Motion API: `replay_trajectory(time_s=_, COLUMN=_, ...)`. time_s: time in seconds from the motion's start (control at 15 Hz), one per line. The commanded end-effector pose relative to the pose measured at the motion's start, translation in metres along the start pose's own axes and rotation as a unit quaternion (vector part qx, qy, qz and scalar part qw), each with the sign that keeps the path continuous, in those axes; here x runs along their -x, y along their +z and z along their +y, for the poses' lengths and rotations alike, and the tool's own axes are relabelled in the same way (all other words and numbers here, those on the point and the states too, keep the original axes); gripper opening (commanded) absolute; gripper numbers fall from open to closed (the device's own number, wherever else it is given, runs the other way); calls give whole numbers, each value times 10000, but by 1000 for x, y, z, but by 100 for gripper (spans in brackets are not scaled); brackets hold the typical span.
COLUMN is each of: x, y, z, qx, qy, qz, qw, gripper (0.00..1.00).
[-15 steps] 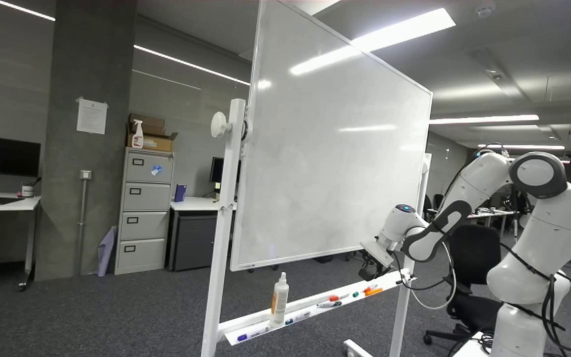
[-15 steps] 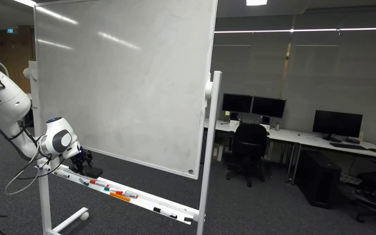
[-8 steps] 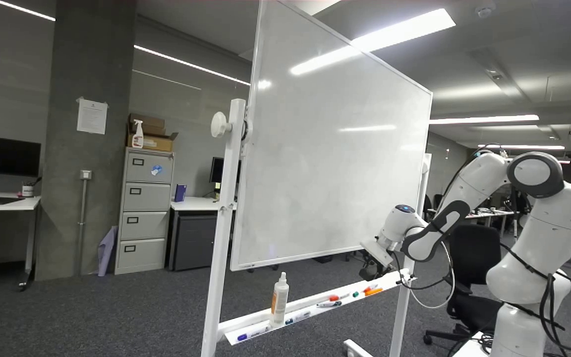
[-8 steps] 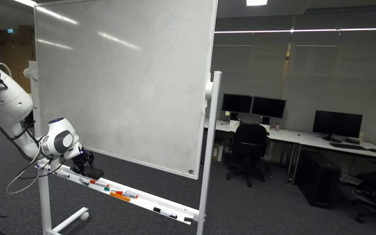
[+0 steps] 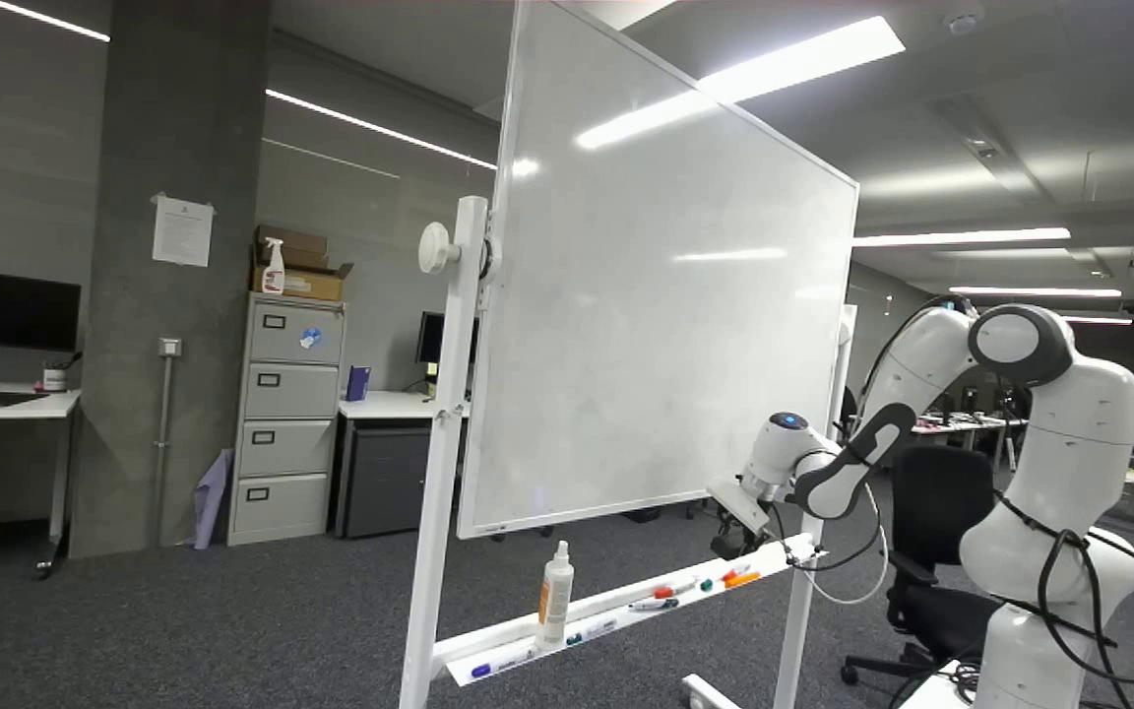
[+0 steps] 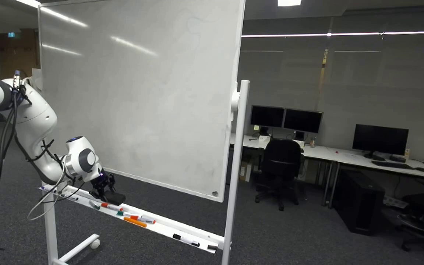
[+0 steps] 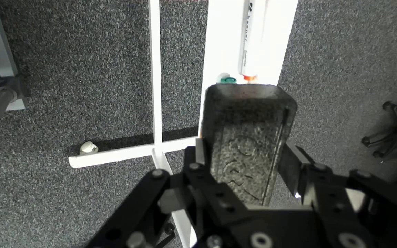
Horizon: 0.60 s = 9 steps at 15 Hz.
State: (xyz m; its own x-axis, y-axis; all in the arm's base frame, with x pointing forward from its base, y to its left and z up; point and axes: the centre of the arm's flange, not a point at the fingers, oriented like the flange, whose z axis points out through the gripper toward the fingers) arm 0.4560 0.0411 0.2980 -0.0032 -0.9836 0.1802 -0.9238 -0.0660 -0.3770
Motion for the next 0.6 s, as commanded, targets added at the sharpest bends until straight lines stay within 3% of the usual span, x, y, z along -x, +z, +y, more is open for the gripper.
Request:
replay_trajectory(time_s=0.0, x=24, y=37, z=-18, qx=-42, qy=-81, qz=288, qw=9995, gripper=31)
replay_trajectory(time_s=0.33, x=56, y=50, z=-22, qx=-270, qy=-26, qz=416, qw=9988, gripper=31)
replay_trajectory(time_s=0.53, x=67, y=63, z=-22, qx=-196, qy=-135, qz=343, qw=9991, gripper=31)
